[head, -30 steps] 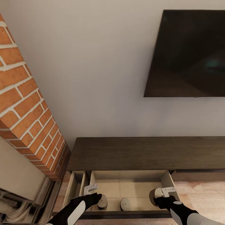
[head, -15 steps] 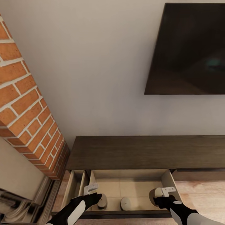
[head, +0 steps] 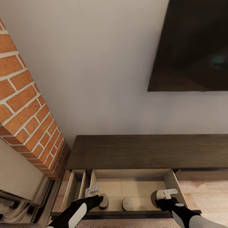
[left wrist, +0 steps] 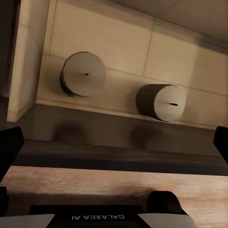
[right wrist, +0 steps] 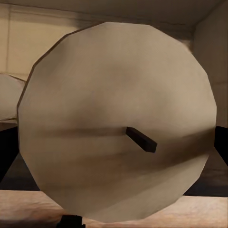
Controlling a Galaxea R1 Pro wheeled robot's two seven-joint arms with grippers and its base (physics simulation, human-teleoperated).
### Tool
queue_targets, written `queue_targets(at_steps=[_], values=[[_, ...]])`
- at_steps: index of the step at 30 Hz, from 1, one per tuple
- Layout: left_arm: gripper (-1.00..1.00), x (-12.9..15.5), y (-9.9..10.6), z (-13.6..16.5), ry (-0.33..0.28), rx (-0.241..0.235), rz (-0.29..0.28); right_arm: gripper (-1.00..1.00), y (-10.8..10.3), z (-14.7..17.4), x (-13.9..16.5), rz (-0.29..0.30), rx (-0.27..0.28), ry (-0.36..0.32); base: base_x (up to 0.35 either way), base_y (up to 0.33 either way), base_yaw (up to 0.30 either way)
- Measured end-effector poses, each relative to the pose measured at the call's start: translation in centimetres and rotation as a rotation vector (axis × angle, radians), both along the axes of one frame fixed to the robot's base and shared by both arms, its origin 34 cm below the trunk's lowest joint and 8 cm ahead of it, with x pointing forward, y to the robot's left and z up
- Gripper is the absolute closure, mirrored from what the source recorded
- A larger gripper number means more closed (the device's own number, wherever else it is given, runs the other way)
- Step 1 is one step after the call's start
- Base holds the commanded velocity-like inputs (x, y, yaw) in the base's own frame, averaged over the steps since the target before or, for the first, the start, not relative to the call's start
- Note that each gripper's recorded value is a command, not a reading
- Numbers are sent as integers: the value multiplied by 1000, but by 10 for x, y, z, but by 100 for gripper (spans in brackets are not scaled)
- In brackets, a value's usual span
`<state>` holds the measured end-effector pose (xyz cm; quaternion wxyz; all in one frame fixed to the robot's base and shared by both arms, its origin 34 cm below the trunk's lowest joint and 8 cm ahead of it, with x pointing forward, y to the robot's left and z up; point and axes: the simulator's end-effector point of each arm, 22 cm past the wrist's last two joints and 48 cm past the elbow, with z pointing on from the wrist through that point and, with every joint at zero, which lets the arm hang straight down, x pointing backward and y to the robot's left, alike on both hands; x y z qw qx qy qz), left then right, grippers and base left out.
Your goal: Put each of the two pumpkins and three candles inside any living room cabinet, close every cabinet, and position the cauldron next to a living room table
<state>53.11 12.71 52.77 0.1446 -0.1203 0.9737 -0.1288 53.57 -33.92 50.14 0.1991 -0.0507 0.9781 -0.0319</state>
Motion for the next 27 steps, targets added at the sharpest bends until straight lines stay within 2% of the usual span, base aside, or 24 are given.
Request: queue_targets(at_steps=[12,18,27], values=[[-100,-4,-1,-25,13,-2,0,100,-1,-25,-4,-1,-1,13,0,0,0],[-100,-5,3,-38,23,-5,20,100,-1,-38,-5,-10,2,16,0,0,0],[-100,-9,5,-43,36,-5,19,100,-1,-43,-9,-9,2,28,56,0,0]])
